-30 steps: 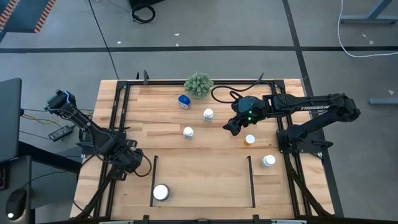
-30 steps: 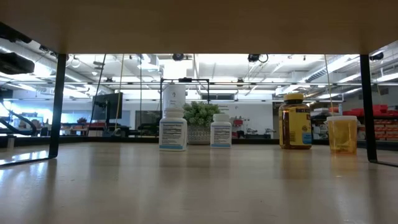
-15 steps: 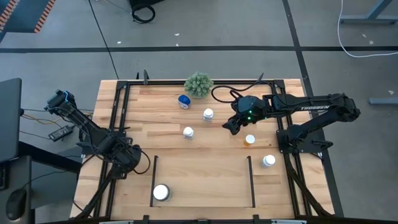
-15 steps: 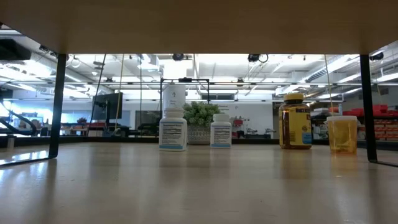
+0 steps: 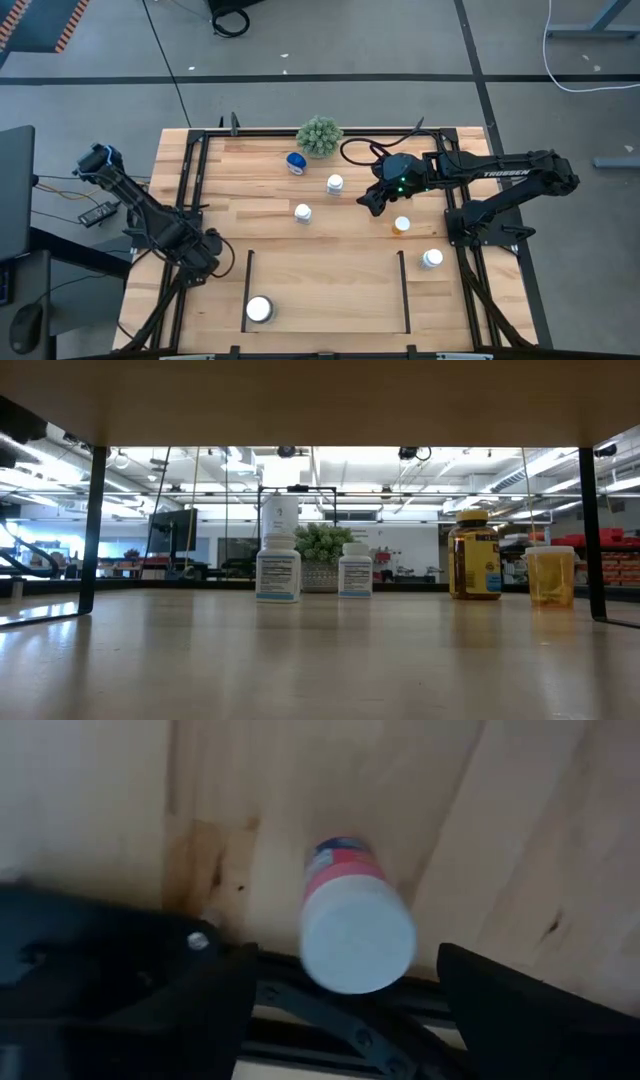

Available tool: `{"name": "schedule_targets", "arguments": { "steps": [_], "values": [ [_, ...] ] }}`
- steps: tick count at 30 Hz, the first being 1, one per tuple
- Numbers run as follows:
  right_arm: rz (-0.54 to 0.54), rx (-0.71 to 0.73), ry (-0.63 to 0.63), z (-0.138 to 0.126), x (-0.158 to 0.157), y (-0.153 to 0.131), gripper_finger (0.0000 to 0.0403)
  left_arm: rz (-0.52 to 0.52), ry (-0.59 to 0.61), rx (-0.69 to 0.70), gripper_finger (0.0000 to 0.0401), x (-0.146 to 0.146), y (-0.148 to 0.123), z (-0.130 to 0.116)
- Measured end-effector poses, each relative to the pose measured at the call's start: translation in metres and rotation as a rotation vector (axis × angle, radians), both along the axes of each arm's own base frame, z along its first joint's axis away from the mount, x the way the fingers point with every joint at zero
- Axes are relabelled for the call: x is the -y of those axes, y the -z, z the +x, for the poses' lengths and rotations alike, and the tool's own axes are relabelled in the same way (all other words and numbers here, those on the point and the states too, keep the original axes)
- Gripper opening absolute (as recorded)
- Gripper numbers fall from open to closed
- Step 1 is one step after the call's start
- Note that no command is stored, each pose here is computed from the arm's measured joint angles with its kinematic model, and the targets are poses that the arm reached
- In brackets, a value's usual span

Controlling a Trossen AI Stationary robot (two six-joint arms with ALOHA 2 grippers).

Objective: Pick and place medicine bottles onto shelf by color
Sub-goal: Put the pink pill bottle on the shelf

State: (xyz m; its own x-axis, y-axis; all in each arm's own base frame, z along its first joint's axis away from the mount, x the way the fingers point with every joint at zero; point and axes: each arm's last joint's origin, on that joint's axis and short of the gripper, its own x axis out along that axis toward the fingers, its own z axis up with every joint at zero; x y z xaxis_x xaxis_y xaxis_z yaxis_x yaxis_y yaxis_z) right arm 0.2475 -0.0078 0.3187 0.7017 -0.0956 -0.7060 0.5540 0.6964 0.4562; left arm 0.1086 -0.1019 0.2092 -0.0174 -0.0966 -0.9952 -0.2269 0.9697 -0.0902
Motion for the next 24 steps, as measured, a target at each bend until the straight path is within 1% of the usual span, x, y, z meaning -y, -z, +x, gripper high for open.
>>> {"name": "schedule_targets", "arguments": {
  "steps": [5, 11, 19, 24],
  "values": [
    [0.000, 0.000, 0.000, 0.000, 0.000, 0.000, 0.0289, -0.021, -0.012, 0.047, 0.0303, 0.003, 0.004, 0.003],
    [0.000, 0.000, 0.000, 0.000, 0.000, 0.000, 0.0289, -0.005, -0.014, -0.007, 0.0295, -0.001, 0.016, -0.002],
    [0.001, 0.001, 0.000, 0.000, 0.000, 0.000, 0.0289, -0.026, -0.013, 0.016, 0.0280, 0.001, 0.016, 0.000],
    [0.001, 0.001, 0.000, 0.000, 0.000, 0.000, 0.0289, -0.040, -0.013, 0.033, 0.0257, 0.002, 0.016, 0.002]
  ]
}}
